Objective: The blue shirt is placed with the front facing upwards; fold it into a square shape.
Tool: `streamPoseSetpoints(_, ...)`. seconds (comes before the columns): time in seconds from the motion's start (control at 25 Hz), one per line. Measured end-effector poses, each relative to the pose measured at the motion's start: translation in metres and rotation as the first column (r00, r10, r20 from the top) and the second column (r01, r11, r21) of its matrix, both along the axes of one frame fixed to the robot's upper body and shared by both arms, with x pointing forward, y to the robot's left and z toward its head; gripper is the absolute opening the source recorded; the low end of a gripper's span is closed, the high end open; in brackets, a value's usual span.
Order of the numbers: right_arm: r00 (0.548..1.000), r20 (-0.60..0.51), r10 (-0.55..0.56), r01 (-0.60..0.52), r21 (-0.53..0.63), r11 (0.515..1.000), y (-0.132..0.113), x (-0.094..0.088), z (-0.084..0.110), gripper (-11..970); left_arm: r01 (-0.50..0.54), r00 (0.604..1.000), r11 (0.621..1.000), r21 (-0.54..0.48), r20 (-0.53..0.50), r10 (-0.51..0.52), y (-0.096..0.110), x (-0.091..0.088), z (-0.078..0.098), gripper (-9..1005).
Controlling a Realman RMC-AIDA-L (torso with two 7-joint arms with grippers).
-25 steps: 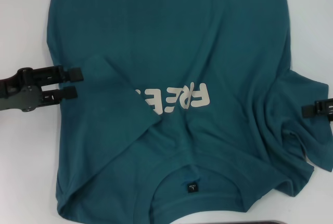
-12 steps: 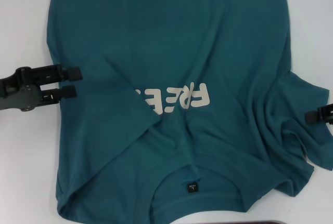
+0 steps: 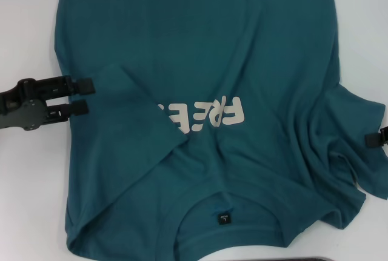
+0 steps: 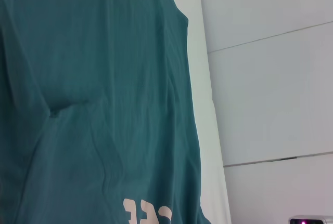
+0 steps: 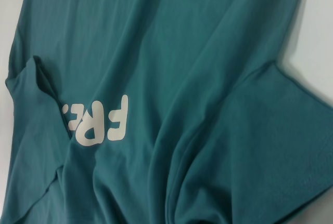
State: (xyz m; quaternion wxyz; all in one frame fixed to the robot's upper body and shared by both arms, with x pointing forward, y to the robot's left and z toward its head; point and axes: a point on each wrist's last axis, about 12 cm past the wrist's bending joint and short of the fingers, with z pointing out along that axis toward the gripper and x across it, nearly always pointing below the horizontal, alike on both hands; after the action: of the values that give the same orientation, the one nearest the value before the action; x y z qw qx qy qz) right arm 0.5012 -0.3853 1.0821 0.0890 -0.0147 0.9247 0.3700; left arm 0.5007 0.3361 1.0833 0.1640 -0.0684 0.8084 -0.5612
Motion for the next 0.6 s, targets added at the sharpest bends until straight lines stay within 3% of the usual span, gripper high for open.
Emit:
streamPoseSetpoints(0.12, 1.0, -0.006, 0.003, -0.003, -0.013, 1.0, -0.001, -0.001, 0.0, 41, -0.001, 1.0, 1.0, 0.0, -0.001, 0.001, 0.0, 0.0, 0.0, 720)
streamPoseSetpoints(0.6, 0.99, 0.033, -0.136, 0.14, -0.149, 0.979, -0.039, -0.005, 0.02, 21, -0.014, 1.0, 1.0, 0.0, -0.011, 0.014, 0.004, -0.005, -0.002, 720)
